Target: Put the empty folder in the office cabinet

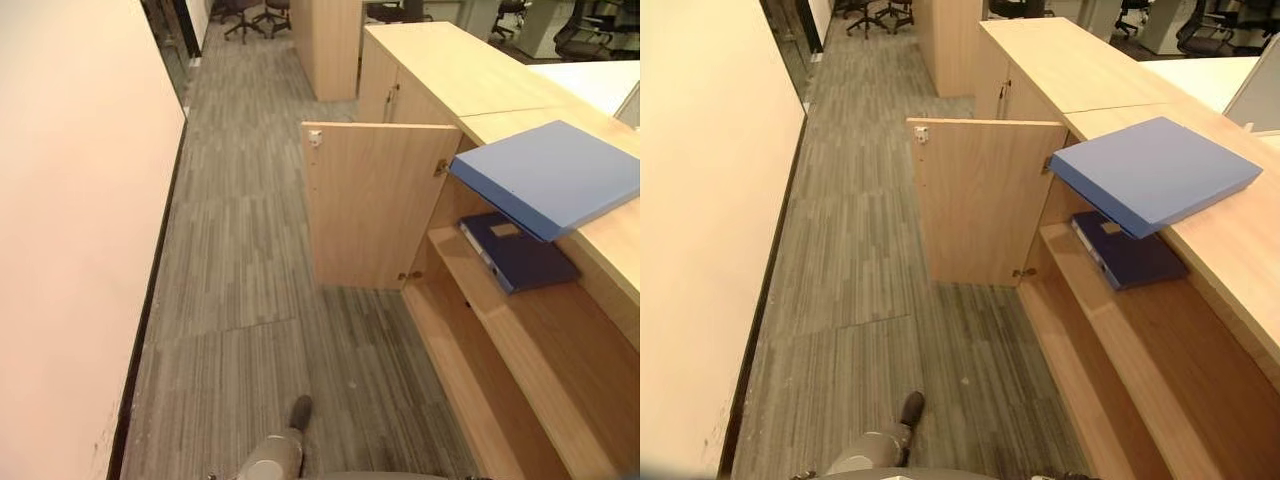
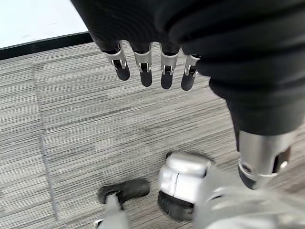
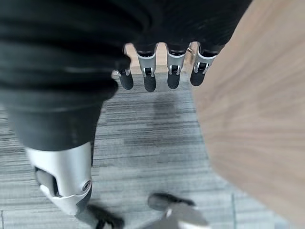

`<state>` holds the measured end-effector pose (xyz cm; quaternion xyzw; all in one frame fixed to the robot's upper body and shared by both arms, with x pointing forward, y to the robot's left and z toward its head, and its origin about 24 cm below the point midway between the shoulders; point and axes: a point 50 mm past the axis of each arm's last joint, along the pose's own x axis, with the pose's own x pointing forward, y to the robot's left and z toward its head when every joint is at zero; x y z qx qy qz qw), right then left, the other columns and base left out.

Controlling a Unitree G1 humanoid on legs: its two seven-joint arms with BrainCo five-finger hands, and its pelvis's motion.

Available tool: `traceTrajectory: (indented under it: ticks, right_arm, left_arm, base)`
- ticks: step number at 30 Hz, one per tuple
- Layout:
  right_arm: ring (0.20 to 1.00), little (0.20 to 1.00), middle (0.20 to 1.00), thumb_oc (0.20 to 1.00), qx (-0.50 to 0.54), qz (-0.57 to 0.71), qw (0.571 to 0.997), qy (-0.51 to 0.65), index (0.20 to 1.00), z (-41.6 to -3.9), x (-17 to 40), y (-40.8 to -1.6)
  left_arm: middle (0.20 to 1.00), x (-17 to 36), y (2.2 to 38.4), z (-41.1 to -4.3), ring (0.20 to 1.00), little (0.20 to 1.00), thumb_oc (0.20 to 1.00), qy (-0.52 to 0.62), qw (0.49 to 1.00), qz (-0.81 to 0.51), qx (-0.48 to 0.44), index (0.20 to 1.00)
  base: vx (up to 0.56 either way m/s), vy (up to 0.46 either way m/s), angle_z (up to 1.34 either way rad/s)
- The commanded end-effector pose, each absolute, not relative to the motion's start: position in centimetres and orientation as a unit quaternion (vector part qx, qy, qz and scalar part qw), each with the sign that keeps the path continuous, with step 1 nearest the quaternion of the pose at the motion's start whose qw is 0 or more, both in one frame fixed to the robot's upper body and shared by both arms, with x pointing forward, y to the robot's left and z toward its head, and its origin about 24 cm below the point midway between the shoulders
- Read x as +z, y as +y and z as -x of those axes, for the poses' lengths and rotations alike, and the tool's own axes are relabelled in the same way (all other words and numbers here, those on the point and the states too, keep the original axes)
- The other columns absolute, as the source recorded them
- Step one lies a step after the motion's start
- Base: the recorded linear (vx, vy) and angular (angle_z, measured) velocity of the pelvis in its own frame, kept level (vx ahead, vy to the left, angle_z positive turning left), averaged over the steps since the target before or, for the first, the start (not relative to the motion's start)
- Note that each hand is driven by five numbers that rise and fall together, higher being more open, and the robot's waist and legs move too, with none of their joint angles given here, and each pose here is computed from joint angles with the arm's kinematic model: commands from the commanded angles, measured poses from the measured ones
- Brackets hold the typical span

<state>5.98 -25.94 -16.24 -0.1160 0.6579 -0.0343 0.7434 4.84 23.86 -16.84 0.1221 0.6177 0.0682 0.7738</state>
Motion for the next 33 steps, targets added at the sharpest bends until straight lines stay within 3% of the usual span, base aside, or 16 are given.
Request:
traceTrajectory:
  ticks: [1, 17, 22, 33]
  right_arm:
    - [1.0, 1.0, 1.0, 1.0, -0.036, 0.123, 0.745, 0.655, 1.0, -5.2, -16.1, -26.6]
    - [1.0, 1.0, 1.0, 1.0, -0.036, 0.13, 0.792, 0.596, 1.0, -9.7, -15.3, -26.5]
    - [1.0, 1.0, 1.0, 1.0, -0.019, 0.154, 0.813, 0.562, 1.0, -12.8, -14.6, -26.1]
    - [1.0, 1.0, 1.0, 1.0, -0.047, 0.128, 0.79, 0.598, 1.0, -9.6, -15.5, -26.2]
  left_arm:
    - [1.0, -16.5, 24.6, -5.9, 1.0, 1.0, 1.0, 0.601, 0.784, -0.133, 0.075, 1.0]
    - [1.0, -15.7, 26.8, -6.9, 1.0, 1.0, 1.0, 0.59, 0.784, -0.178, 0.073, 1.0]
    - [1.0, -15.3, 27.1, -8.4, 1.0, 1.0, 1.0, 0.576, 0.793, -0.181, 0.077, 1.0]
    - [1.0, -15.6, 24.4, -10.4, 1.0, 1.0, 1.0, 0.552, 0.816, -0.171, 0.029, 1.0]
  base:
    - [0.42, 0.311, -0.37]
    - [0.21, 0.226, -0.52]
    - [0.07, 0.027, -1.08]
    - [0.13, -0.139, -0.37]
